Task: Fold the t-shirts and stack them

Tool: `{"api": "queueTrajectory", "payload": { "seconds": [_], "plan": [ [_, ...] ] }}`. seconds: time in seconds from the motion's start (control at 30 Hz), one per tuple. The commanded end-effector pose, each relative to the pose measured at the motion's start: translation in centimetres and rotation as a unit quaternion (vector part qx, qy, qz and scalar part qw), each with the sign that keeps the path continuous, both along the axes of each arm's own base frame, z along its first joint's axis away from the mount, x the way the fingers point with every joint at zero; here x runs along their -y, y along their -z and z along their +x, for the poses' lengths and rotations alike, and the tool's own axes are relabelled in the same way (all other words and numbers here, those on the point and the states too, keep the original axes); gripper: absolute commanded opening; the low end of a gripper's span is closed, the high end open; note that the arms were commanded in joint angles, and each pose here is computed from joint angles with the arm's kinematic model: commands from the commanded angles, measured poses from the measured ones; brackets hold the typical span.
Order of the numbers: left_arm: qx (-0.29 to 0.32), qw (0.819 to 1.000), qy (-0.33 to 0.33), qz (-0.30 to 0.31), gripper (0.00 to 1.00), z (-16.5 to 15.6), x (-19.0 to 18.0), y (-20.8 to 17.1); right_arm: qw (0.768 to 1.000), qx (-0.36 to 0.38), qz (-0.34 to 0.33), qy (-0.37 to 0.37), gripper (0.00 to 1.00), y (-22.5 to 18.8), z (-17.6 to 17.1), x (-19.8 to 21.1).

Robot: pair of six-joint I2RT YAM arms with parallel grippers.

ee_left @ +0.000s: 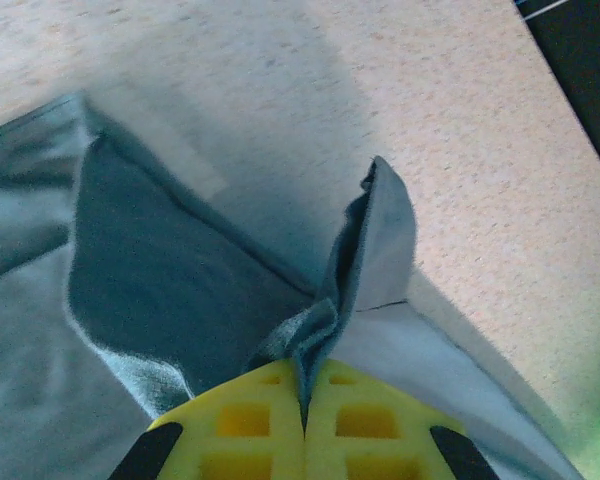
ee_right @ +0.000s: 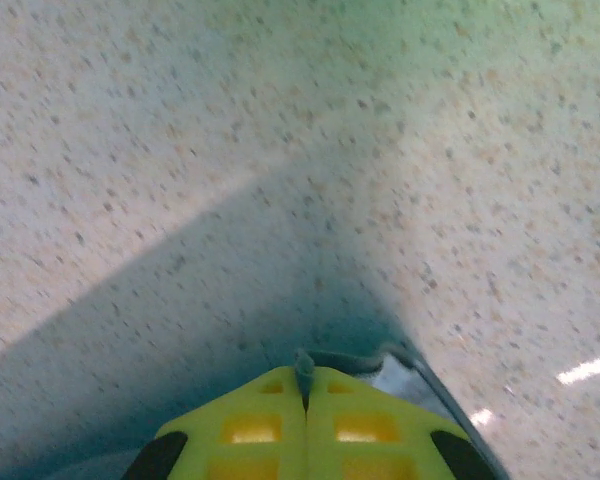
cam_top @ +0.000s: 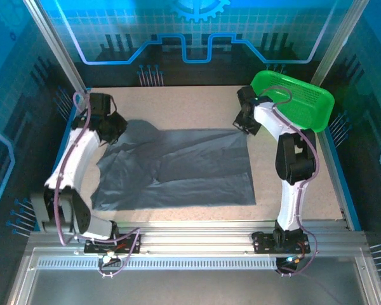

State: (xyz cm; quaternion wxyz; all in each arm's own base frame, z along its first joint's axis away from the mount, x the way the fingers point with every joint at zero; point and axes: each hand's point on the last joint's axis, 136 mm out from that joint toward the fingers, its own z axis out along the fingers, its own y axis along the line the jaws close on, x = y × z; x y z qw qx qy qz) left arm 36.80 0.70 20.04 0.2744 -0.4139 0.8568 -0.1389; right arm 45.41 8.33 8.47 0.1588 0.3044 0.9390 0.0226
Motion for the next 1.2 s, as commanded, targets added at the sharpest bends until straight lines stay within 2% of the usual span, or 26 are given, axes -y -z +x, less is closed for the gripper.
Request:
{"api": "queueTrajectory", "payload": {
  "seconds": [0.0,0.23,0.43,0.73,1.17],
  "plan": [
    [-0.018,0.998,-0.05,0.035,0.0,-4.6,-2.2,0.5,1.0,0.0,0.009,-0.023,0.0,-0.7,-1.7,-0.1],
    [-0.043,0.991,-0.108,0.065,0.0,-13.0,-3.8,1.8,0.999,-0.017,0.009,-0.049,0.0,-0.3,-6.2,0.2],
    [-0.082,0.985,-0.135,0.069,0.0,-17.8,-4.2,4.3,0.997,-0.046,0.025,-0.054,0.0,1.4,-10.3,0.0],
    [-0.124,0.975,-0.164,0.082,0.0,-21.3,-4.8,5.6,0.995,-0.082,0.018,-0.061,0.0,2.7,-14.6,-0.7],
    [-0.151,0.975,-0.155,0.052,0.0,-22.4,-3.6,8.2,0.993,-0.104,-0.017,-0.051,0.0,2.9,-16.8,0.3]
  ]
}}
